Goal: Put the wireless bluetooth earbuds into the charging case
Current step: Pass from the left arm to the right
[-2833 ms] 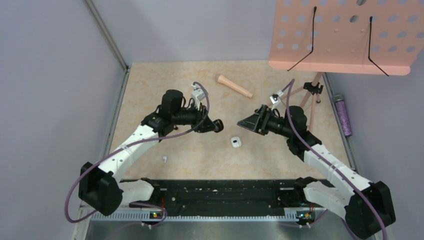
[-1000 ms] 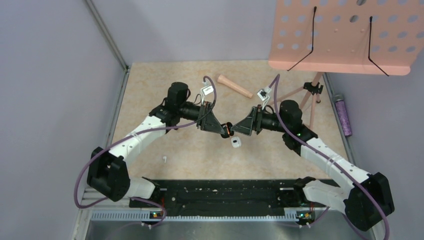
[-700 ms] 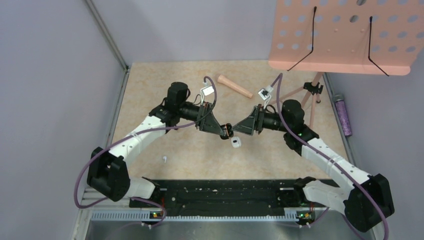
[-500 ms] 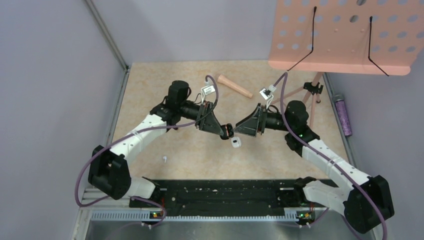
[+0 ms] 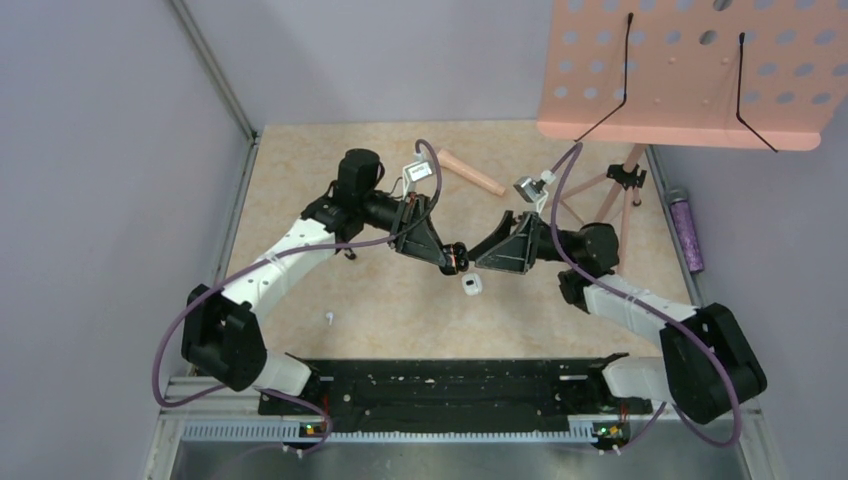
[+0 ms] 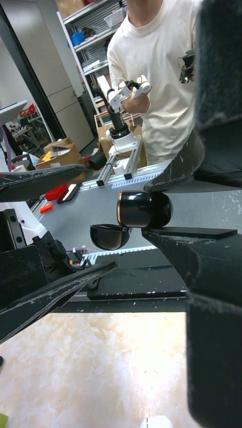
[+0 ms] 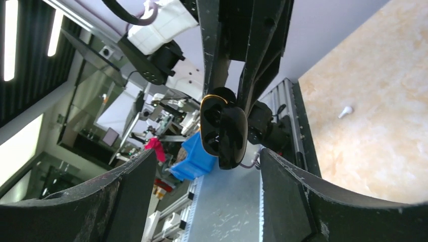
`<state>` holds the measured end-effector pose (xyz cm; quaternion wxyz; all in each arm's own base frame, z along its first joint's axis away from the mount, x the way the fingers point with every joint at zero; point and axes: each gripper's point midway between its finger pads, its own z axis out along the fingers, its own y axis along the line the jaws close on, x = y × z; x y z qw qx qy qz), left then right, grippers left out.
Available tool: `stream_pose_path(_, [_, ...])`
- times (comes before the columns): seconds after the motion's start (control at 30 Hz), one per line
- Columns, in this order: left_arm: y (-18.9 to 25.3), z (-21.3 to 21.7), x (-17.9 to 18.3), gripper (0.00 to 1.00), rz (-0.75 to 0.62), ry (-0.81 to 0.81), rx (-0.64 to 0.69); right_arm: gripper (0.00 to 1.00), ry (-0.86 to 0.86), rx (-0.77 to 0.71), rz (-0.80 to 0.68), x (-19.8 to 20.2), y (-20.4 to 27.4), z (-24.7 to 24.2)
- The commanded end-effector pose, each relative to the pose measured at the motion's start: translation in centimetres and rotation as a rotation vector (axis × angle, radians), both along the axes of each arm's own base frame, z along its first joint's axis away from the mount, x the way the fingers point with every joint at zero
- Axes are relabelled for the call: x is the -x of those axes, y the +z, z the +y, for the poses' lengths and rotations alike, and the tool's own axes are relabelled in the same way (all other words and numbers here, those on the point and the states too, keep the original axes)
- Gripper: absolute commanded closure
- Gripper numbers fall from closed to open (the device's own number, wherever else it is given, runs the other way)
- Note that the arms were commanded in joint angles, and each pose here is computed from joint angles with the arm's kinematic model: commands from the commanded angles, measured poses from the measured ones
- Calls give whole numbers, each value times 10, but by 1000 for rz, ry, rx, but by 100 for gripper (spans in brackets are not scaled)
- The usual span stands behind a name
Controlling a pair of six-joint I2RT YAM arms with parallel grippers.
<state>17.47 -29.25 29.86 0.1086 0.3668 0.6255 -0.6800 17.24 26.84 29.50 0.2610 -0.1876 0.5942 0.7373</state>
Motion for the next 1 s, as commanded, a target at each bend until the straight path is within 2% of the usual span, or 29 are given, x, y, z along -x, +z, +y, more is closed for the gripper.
stream_pose_path(0.0, [16,1,5,100,-61,-53,52,27,54,-144,-86,16,29,-9])
stream_pose_path(0.4, [25,2,7,100,-79,-50,60,32,86,-173,-84,13,32,-3])
stream_pose_path(0.97, [33,4,14,100,-94,-56,68,33,159,-201,-107,24,46,15])
